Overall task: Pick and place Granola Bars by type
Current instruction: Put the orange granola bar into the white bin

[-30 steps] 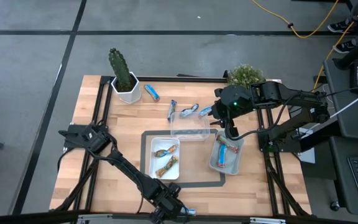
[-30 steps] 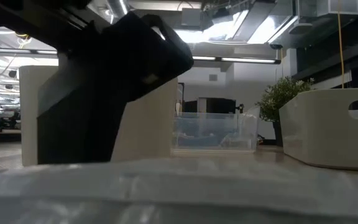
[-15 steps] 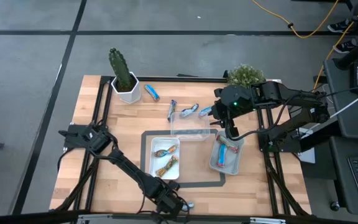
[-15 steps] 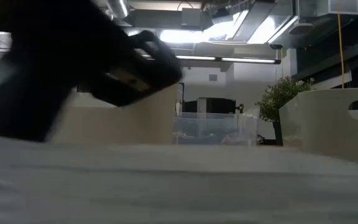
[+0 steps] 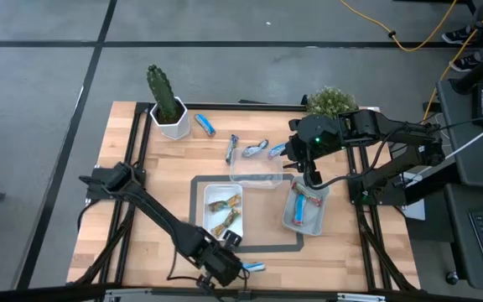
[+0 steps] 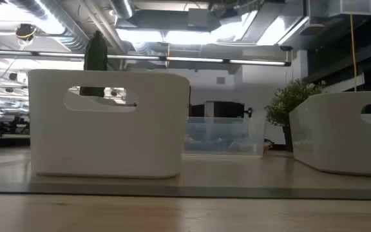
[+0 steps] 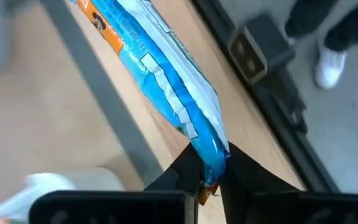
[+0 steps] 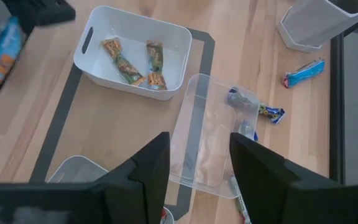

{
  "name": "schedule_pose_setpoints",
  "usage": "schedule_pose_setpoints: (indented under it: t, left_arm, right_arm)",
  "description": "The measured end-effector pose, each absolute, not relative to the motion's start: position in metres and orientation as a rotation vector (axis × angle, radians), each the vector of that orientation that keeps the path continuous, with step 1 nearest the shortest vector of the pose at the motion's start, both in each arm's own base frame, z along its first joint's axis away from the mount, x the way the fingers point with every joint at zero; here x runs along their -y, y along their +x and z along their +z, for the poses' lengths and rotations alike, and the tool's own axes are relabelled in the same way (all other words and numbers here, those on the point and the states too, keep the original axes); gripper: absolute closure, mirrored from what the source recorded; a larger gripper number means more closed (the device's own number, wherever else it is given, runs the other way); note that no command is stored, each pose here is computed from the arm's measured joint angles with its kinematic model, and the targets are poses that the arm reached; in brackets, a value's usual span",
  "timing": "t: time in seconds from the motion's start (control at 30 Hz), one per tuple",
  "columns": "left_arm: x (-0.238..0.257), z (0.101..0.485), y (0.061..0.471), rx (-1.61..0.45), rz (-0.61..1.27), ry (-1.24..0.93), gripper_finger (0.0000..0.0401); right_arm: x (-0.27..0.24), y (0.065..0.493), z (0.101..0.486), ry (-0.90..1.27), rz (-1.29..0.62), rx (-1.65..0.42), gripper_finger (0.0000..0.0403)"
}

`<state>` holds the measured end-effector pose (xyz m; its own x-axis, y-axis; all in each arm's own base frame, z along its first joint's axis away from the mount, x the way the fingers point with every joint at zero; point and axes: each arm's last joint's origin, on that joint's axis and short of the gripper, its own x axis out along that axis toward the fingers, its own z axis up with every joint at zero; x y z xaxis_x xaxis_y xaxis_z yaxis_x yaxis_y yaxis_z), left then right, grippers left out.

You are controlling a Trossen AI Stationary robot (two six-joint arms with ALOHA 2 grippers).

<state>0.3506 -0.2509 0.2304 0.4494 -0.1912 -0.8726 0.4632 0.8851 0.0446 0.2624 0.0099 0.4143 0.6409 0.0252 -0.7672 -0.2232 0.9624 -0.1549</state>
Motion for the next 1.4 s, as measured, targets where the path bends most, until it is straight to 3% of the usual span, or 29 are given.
schedule_pose_setpoints:
  t: [0.3, 0.43, 0.57, 0.8, 0.97, 1.2, 1.4]
  left_arm:
    - [0.223, 0.315, 0.326, -0.759, -0.131, 0.249, 0.0379]
    - [0.198, 0.361, 0.297, -0.641, 0.052, 0.205, 0.0379]
    - [0.171, 0.386, 0.261, -0.654, 0.194, 0.204, 0.0379]
    - [0.132, 0.414, 0.216, -0.688, 0.225, 0.216, 0.0379]
    - [0.099, 0.443, 0.187, -0.574, 0.266, 0.134, 0.0379]
    - [0.071, 0.451, 0.182, -0.592, 0.255, 0.042, 0.0379]
    - [0.067, 0.427, 0.225, -0.772, 0.170, 0.043, 0.0379]
  right_arm:
    - [-0.010, 0.262, 0.414, -0.245, 0.143, -0.866, 0.0234]
    - [-0.010, 0.262, 0.414, -0.244, 0.143, -0.866, 0.0234]
    - [-0.010, 0.262, 0.414, -0.244, 0.143, -0.866, 0.0234]
    - [-0.010, 0.262, 0.414, -0.244, 0.144, -0.867, 0.0234]
    - [-0.010, 0.262, 0.414, -0.244, 0.144, -0.866, 0.0234]
    - [-0.010, 0.263, 0.415, -0.244, 0.143, -0.856, 0.0234]
    - [-0.010, 0.265, 0.416, -0.243, 0.142, -0.831, 0.0234]
